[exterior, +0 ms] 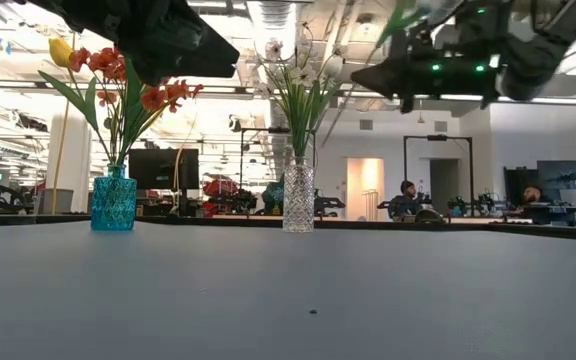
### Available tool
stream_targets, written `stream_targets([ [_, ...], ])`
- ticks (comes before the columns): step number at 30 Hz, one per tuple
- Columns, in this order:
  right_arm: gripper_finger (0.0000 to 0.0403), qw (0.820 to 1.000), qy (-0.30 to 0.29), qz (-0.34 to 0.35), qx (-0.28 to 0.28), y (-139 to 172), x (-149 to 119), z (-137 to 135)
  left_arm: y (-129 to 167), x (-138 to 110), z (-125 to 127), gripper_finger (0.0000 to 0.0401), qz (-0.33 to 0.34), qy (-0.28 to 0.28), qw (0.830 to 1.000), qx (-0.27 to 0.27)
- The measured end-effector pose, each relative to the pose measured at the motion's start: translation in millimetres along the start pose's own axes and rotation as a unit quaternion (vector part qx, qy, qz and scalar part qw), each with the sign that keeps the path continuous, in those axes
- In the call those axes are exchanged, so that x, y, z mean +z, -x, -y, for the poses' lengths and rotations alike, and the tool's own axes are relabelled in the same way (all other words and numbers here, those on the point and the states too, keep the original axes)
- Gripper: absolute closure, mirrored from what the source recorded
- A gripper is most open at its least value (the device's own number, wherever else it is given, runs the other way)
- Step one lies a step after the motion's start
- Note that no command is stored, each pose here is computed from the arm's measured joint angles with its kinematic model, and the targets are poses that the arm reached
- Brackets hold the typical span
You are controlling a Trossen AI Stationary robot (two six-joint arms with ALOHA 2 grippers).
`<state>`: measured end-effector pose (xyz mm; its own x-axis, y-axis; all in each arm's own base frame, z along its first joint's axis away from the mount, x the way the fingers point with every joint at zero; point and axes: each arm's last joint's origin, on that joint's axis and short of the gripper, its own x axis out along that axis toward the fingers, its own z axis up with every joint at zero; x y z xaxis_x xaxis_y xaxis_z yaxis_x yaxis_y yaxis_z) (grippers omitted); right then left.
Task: Sort flowers into vase by color
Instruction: Put the white tulip into the transparent vase
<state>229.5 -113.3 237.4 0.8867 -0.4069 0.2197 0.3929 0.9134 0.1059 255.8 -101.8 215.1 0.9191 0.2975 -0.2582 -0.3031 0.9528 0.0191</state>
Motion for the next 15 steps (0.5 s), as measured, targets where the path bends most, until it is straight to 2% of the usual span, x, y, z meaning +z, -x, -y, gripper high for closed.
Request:
stream_targets([
  [6,0.0379,1.000,0.008,-0.009,0.009,-27,-3,2,0,0,0,0.0248,0.000,0.003,1.000,0.000],
  [15,0.0379,1.000,0.021,-0.019,0.008,-38,-9,3,0,-4,0,0.0248,-0.016,0.004,1.000,-0.001],
])
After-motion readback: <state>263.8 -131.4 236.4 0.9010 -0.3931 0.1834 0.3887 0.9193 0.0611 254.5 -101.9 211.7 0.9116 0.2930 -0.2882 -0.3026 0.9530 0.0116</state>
